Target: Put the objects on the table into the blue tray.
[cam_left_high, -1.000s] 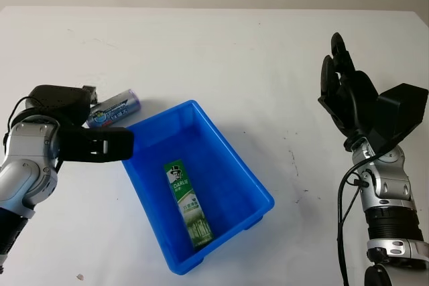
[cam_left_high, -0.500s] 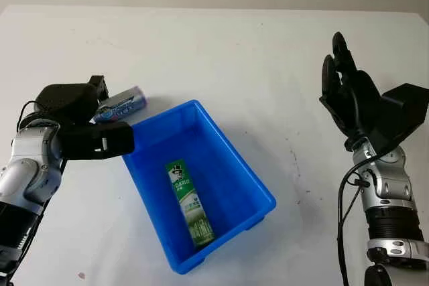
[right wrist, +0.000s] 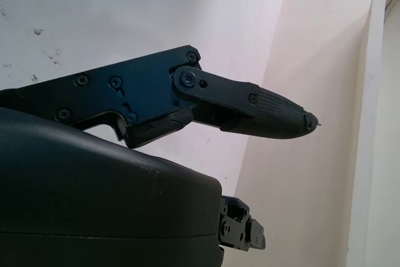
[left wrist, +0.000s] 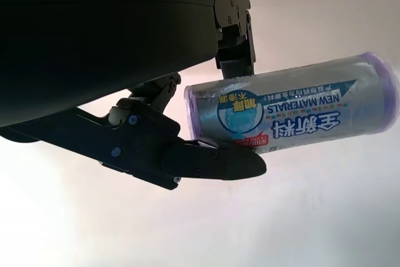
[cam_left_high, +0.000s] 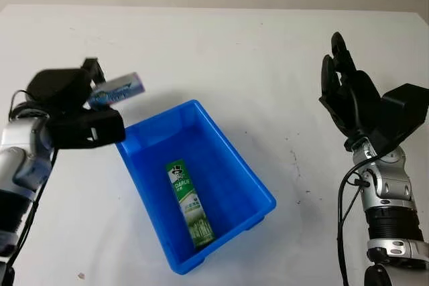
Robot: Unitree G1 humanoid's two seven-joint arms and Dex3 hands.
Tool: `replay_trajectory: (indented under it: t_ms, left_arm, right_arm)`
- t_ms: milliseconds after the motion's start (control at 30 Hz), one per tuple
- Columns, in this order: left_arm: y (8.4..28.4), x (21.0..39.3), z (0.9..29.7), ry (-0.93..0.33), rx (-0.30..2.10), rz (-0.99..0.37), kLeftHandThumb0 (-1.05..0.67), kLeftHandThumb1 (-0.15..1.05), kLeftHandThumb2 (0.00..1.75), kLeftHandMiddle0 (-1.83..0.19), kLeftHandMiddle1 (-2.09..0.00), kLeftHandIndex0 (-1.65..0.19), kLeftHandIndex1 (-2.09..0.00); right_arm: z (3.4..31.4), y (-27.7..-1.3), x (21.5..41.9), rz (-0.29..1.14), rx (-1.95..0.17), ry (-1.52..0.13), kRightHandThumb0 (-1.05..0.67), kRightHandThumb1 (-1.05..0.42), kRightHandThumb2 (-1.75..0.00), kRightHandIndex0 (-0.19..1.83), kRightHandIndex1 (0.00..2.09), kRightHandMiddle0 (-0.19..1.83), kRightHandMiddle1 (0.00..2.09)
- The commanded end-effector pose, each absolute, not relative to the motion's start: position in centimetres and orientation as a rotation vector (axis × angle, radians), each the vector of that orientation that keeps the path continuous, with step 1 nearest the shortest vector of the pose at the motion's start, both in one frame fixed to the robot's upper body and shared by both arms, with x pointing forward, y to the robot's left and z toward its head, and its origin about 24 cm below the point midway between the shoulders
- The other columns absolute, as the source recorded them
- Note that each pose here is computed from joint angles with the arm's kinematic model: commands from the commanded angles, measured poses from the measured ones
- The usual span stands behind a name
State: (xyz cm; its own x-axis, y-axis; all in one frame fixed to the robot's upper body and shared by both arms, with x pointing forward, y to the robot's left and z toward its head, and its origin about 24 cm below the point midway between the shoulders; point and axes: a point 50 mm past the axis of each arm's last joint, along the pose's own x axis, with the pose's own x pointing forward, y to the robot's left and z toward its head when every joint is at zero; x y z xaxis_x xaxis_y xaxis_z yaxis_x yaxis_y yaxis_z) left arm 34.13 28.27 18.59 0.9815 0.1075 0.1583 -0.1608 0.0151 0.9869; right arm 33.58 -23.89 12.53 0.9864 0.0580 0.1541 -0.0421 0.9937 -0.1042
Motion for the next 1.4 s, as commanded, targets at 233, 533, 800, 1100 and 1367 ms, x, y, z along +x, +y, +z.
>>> replay_trajectory:
  t_ms: [233, 533, 800, 1100, 1367]
  left_arm:
    - [28.2, 33.6, 24.2, -0.206, 1.447, 0.382, -0.42, 1.05, 0.48, -0.81, -2.09, -0.34, -2.09]
    - [24.7, 29.4, 26.6, -0.471, 1.283, 0.298, -0.38, 1.05, 0.43, -0.88, -2.09, -0.53, -2.09]
    - [20.4, 25.2, 24.7, -0.473, 1.172, 0.01, -0.36, 1.05, 0.49, -0.91, -2.09, -0.45, -2.09]
    - [18.9, 22.3, 22.5, -0.303, 1.274, -0.244, -0.35, 1.05, 0.54, -0.91, -2.09, -0.45, -2.09]
    - [18.4, 22.0, 20.9, -0.177, 1.383, -0.401, -0.5, 1.05, 0.46, -0.34, -1.95, 0.0, -1.85]
  right_arm:
    - [12.3, -24.0, 33.4, 0.045, -0.077, -0.159, -0.68, -1.05, -0.68, -0.19, 0.0, -0.19, 0.0]
    - [12.3, -24.0, 33.4, 0.05, -0.078, -0.16, -0.66, -1.05, -0.7, -0.19, 0.0, -0.19, 0.0]
    - [12.3, -23.9, 33.3, 0.057, -0.074, -0.165, -0.65, -1.05, -0.7, -0.19, 0.0, -0.19, 0.0]
    - [12.3, -24.0, 33.2, 0.058, -0.078, -0.157, -0.66, -1.05, -0.7, -0.19, 0.0, -0.19, 0.0]
    - [12.3, -23.8, 33.4, 0.056, -0.076, -0.159, -0.65, -1.05, -0.69, -0.19, 0.0, -0.19, 0.0]
